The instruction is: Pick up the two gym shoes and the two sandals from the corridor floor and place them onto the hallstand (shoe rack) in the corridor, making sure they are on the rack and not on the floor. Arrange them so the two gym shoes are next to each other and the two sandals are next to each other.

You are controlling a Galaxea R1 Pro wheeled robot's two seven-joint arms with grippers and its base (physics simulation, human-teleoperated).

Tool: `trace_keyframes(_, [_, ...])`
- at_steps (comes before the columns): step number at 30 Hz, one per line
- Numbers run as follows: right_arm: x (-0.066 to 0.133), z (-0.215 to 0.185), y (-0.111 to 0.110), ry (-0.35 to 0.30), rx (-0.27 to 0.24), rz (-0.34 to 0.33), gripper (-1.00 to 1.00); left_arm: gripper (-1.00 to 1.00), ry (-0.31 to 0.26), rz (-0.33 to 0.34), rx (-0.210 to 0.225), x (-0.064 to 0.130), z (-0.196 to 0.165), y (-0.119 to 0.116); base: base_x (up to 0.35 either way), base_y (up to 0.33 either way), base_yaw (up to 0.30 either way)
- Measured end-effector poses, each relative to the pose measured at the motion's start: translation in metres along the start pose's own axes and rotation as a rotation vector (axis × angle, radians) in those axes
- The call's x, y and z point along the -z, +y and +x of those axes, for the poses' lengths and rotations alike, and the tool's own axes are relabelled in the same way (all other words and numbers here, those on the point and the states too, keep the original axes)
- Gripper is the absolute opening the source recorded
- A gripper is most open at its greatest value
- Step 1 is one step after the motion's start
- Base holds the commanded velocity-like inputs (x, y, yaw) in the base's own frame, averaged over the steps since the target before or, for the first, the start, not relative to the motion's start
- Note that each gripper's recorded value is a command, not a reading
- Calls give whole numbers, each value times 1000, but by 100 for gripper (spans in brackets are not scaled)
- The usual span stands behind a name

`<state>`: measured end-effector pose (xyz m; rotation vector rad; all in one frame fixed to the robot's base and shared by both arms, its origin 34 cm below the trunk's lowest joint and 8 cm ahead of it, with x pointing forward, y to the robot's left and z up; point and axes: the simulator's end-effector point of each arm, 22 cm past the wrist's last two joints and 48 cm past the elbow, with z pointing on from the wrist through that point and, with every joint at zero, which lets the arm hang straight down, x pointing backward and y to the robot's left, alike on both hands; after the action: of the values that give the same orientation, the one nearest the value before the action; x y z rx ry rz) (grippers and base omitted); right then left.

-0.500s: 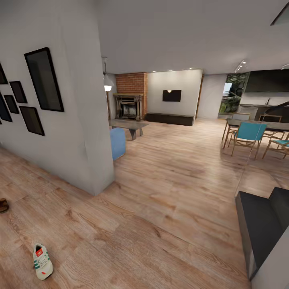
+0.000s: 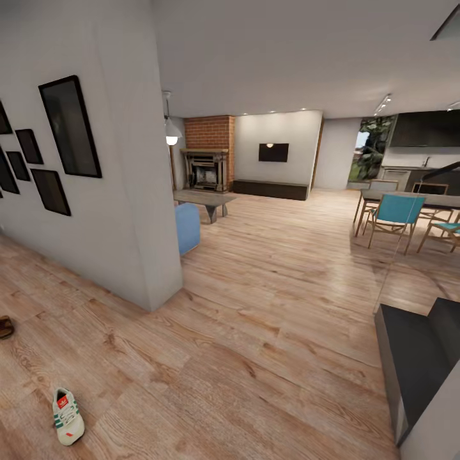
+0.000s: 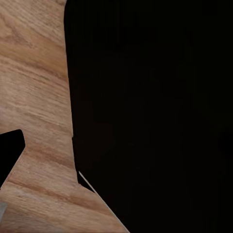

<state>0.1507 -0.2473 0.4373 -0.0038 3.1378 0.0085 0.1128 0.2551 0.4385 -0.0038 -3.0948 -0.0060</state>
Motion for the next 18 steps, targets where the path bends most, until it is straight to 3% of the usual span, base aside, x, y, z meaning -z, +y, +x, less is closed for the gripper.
trace_keyframes(10, [0, -17, -4, -36, -1, 6, 100, 100, -23, -13, 1, 0, -12, 9, 0, 0, 0])
trace_keyframes(18, [3, -50, -22, -126, -1, 29, 100, 100, -86, -48, 10, 2, -50, 36, 0, 0, 0])
